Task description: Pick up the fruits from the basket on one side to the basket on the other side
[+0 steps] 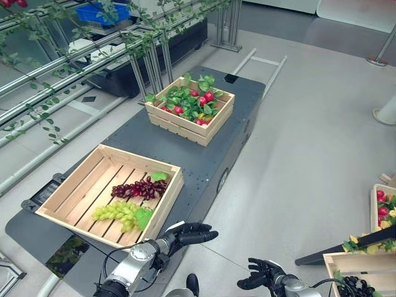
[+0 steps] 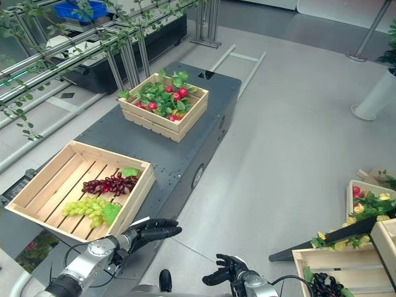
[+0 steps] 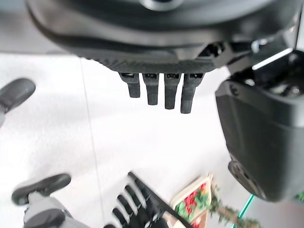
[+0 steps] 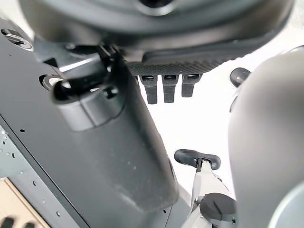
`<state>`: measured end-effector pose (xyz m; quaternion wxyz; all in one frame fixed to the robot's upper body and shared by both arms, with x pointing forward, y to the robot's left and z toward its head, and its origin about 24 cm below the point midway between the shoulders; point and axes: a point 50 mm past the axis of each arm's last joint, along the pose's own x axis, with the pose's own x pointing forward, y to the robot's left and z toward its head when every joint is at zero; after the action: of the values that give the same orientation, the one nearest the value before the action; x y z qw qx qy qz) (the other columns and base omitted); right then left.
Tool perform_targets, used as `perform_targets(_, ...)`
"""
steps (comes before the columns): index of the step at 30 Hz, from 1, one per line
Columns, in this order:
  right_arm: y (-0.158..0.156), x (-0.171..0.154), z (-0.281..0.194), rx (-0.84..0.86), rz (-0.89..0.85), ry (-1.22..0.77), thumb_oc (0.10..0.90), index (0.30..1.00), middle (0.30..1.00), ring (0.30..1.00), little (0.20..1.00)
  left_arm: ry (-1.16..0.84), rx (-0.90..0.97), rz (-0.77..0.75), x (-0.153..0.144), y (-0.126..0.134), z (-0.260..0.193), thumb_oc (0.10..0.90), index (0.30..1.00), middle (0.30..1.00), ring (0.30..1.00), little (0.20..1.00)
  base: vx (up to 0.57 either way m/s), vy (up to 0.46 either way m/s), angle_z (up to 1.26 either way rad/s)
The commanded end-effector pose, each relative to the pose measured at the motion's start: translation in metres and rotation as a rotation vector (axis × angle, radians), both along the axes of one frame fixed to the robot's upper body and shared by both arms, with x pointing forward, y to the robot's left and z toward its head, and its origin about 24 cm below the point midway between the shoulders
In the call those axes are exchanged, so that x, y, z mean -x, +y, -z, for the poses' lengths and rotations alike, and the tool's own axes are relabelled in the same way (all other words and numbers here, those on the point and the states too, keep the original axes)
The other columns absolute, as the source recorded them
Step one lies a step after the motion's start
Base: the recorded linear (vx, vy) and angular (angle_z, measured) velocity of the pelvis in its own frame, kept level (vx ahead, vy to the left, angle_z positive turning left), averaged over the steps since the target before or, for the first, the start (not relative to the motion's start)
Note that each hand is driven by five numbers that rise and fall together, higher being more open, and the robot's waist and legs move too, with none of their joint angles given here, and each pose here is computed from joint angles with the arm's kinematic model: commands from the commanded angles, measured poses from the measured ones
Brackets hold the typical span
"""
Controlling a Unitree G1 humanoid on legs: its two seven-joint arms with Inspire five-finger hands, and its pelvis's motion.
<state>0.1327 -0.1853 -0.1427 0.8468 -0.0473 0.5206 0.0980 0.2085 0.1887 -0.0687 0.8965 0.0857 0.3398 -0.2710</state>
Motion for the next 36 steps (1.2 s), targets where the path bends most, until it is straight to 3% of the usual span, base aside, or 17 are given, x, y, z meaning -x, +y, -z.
perform_targets(1,-0.016,-0.013,-0.008,0.029,0.013,-0.067,0.800,0.900,0.900,0.900,0.900,-0.041,0.081,0.041,-0.007,-0.008,-0.008,0.800,0.900,0.900,0.900,0.900,0.08,0.301,0.31)
perform_targets(10,-0.023,-0.009,-0.010,-0.006,0.155,-0.139,0.800,0.900,0.900,0.900,0.900,0.285,-0.068,-0.179,0.053,0.007,0.054,0.800,0.900,0.900,0.900,0.900,0.04,0.088,0.51)
perform_targets(18,-0.023,-0.003,-0.002,-0.003,0.131,-0.115,0.800,0.900,0.900,0.900,0.900,0.317,-0.135,-0.175,0.062,0.003,0.071,0.800,0.900,0.900,0.900,0.900,0.07,-0.210,0.77)
perform_targets(27,-0.013,-0.014,-0.008,-0.020,0.066,-0.104,0.800,0.900,0.900,0.900,0.900,0.212,-0.090,-0.182,0.041,-0.003,0.056,0.800,0.900,0.900,0.900,0.900,0.08,-0.303,0.57)
perform_targets(36,-0.020,-0.002,-0.008,-0.014,0.216,-0.109,0.800,0.900,0.900,0.900,0.900,-0.252,0.061,0.131,-0.034,-0.038,-0.040,0.800,0.900,0.900,0.900,0.900,-0.01,-0.081,0.63)
